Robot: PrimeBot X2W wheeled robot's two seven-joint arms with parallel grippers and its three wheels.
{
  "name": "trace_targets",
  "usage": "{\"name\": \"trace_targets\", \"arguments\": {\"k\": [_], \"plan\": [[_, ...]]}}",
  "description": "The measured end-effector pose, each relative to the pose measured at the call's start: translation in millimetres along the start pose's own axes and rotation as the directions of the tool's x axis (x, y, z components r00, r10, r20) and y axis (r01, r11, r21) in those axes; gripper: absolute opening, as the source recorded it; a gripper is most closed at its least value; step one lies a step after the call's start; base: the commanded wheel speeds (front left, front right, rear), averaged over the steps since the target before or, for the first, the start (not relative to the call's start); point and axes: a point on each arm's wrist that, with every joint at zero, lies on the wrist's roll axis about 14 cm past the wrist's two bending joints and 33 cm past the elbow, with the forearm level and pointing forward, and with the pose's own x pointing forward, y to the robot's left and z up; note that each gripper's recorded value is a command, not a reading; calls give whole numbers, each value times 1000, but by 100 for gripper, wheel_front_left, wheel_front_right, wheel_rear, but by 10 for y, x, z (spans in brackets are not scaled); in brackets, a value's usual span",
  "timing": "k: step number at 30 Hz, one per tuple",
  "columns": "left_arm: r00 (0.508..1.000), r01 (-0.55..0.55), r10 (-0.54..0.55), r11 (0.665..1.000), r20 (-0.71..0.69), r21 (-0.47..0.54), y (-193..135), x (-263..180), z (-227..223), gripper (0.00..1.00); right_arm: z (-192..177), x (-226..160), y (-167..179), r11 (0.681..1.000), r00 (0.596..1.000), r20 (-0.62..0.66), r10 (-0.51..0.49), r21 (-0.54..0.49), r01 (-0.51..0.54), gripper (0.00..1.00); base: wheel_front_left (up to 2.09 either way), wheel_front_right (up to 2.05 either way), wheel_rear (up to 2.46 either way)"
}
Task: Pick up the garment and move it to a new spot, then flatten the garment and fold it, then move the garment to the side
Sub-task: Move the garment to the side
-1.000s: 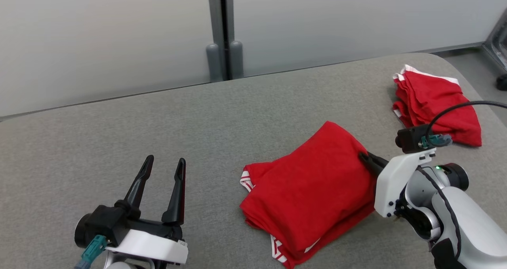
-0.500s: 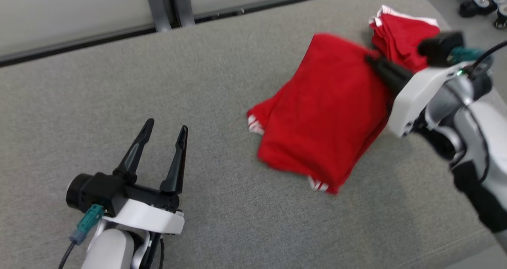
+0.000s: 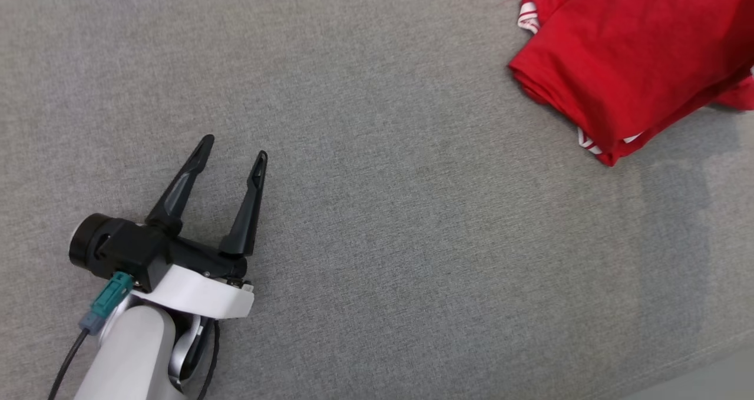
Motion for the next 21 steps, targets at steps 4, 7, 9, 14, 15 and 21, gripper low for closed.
{"name": "trace_targets", "arguments": {"k": [4, 7, 9, 14, 15, 21], "plan": [[1000, -4, 4, 1000, -13, 3, 101, 32, -97, 100, -225, 87, -201, 998, 996, -62, -62, -25, 60, 0, 0, 0, 0], [1000, 0, 0, 1000, -18, 2, 128, 57, -142, 100, -434, 79, -415, 990, 982, -135, -130, -73, 121, 0, 0, 0, 0], [1000, 4, -4, 1000, -14, 2, 127, 80, -139, 100, -528, 71, -479, 986, 972, -170, -159, -77, 148, 12, 0, 0, 0], [1000, 8, -8, 1000, -3, 0, 84, 80, -67, 100, -841, -41, -560, 976, 935, -281, -215, -96, 195, 100, 0, 0, 0], [1000, 4, -4, 1000, 1, -1, 78, 73, -41, 100, -855, -66, -588, 974, 932, -285, -225, -95, 206, 100, 0, 0, 0], [999, -37, 37, 999, 37, 6, 80, -51, 185, 100, -642, -147, -632, 967, 942, -223, -251, -107, 232, 100, 0, 0, 0]]}}
